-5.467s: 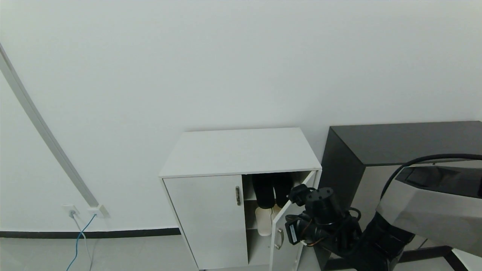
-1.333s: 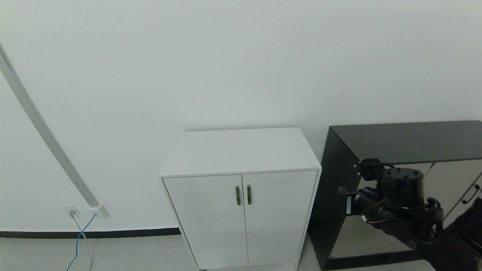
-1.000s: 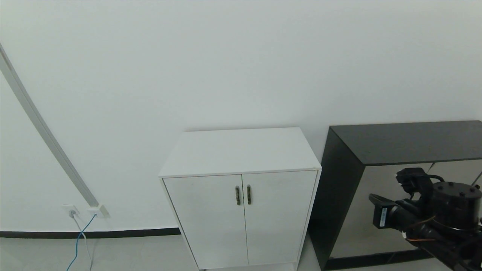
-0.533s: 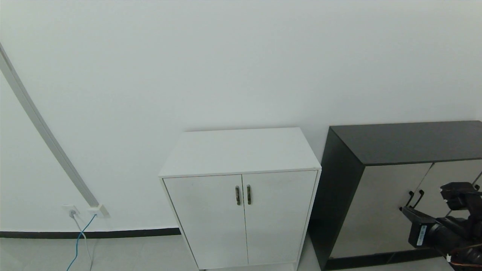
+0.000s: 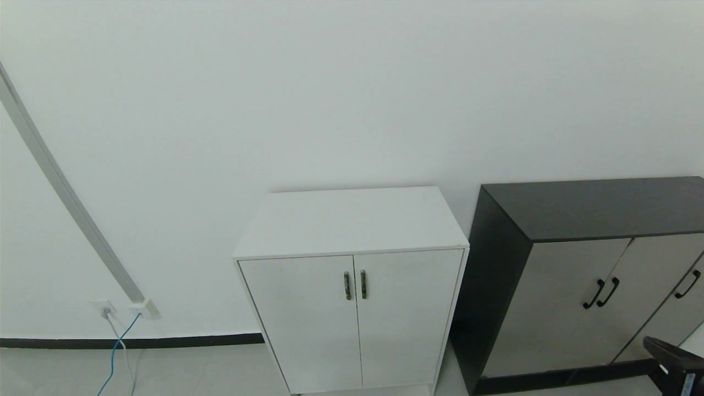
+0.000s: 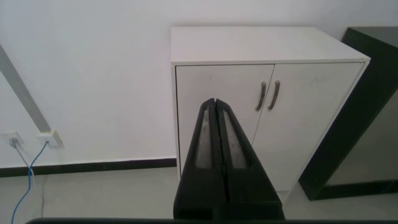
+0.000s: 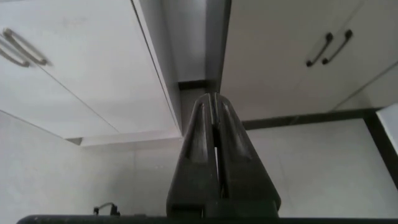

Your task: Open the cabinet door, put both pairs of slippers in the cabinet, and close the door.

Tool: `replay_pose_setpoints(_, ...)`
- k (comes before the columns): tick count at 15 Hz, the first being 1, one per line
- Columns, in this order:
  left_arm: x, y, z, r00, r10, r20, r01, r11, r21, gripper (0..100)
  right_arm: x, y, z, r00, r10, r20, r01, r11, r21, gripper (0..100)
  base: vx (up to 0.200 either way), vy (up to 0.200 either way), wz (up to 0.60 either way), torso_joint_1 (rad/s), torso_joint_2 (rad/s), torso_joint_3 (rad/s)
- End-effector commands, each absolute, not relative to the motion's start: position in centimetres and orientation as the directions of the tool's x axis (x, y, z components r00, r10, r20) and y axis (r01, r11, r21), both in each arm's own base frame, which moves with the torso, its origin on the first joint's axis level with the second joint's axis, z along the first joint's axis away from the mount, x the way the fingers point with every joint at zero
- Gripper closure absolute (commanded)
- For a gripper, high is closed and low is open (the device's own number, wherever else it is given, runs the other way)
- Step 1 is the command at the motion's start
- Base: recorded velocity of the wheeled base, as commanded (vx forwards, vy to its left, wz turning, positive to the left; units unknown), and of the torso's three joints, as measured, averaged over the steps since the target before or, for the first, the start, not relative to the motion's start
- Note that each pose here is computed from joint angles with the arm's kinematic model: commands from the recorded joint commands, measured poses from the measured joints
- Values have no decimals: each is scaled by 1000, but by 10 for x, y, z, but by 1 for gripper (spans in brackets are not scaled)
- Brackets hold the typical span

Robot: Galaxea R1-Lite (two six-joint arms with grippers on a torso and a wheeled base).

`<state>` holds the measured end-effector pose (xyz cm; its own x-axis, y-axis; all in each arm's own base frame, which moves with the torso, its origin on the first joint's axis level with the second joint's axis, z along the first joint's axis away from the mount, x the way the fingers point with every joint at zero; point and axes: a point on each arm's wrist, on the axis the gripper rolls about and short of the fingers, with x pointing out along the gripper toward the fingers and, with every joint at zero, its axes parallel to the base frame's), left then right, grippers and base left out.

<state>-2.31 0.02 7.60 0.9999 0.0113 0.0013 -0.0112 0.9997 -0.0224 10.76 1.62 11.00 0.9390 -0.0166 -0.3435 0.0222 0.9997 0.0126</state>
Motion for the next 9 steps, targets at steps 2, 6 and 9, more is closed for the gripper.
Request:
replay_pose_setpoints(2,-23,0,76,1000,12,0,-12,1000,-23,100,55,7,116,971,11,-238,-3,999,37,100,0,0,0,0,0,0)
replay_pose_setpoints(6,-23,0,76,1000,12,0,-12,1000,-21,100,19,1,103,970,88,-227,-78,995,55,100,0,0,0,0,0,0)
replay_pose_setpoints(9,-23,0,76,1000,12,0,-12,1000,-21,100,-2,-3,98,976,94,-194,-85,995,57,100,0,0,0,0,0,0)
